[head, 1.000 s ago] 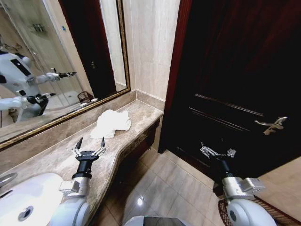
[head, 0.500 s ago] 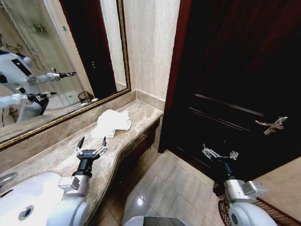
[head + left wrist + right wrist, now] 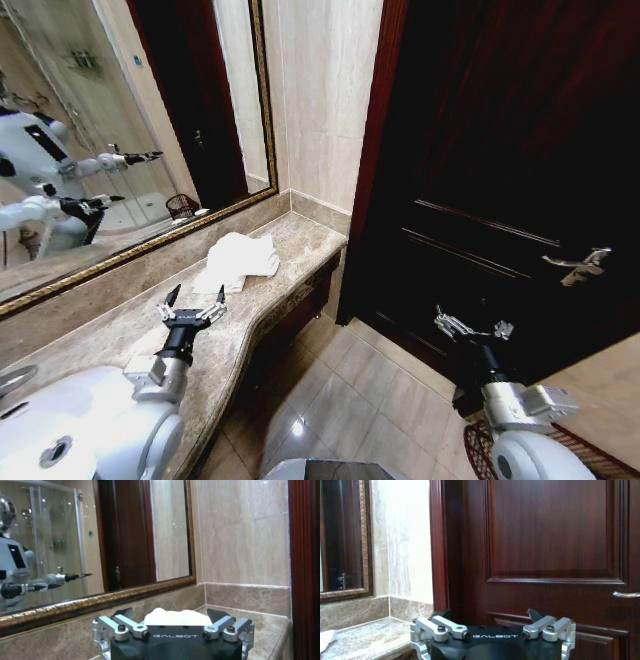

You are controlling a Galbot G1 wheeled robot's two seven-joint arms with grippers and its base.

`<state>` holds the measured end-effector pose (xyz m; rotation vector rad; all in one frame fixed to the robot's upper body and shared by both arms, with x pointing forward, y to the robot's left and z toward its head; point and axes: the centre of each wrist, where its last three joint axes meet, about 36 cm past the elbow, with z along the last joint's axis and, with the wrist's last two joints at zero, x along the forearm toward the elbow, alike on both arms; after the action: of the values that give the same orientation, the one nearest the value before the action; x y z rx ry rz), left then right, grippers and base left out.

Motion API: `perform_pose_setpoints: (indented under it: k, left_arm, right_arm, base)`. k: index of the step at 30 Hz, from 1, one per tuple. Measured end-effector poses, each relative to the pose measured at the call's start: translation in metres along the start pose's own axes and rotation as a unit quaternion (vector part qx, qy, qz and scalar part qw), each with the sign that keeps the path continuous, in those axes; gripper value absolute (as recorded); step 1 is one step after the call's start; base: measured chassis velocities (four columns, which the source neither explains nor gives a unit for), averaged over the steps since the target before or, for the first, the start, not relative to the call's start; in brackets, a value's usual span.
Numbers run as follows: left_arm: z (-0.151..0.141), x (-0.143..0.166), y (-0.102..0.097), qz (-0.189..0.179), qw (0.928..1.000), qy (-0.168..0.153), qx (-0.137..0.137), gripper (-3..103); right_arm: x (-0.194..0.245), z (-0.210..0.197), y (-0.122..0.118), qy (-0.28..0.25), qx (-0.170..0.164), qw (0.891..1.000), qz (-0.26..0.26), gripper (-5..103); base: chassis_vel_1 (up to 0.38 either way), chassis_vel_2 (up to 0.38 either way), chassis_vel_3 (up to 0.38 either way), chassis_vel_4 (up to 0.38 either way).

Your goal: Discard the used towel into the hamper.

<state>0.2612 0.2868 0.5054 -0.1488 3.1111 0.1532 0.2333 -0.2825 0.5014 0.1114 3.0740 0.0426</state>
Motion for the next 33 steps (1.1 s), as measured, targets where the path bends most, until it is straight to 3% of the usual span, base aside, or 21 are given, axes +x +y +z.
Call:
perform_pose_setpoints:
  k: [5, 14, 19, 33]
  left_arm:
    - [-0.002, -0.018, 0.006, 0.015, 0.9998, 0.009, 0.012, 100]
    - [0.001, -0.049, 0.018, 0.028, 0.9994, 0.018, 0.010, 100]
    - [-0.003, -0.068, 0.026, 0.031, 0.9987, 0.038, 0.012, 100]
    - [0.001, -0.103, 0.063, 0.031, 0.9970, 0.071, -0.004, 100]
  right_arm:
    - [0.000, -0.001, -0.003, -0.001, 0.003, 1.000, 0.011, 100]
    - [-0.002, -0.001, -0.001, 0.000, 0.004, 1.000, 0.021, 100]
    - [-0.005, 0.001, -0.002, 0.000, 0.006, 1.000, 0.027, 100]
    - [-0.007, 0.011, -0.003, 0.008, 0.010, 0.999, 0.033, 100]
  base:
    - [0.000, 0.000, 0.000, 0.000]
    - [0.000, 0.000, 0.000, 0.000]
    - [0.000, 0.000, 0.000, 0.000]
    - [0.000, 0.000, 0.000, 0.000]
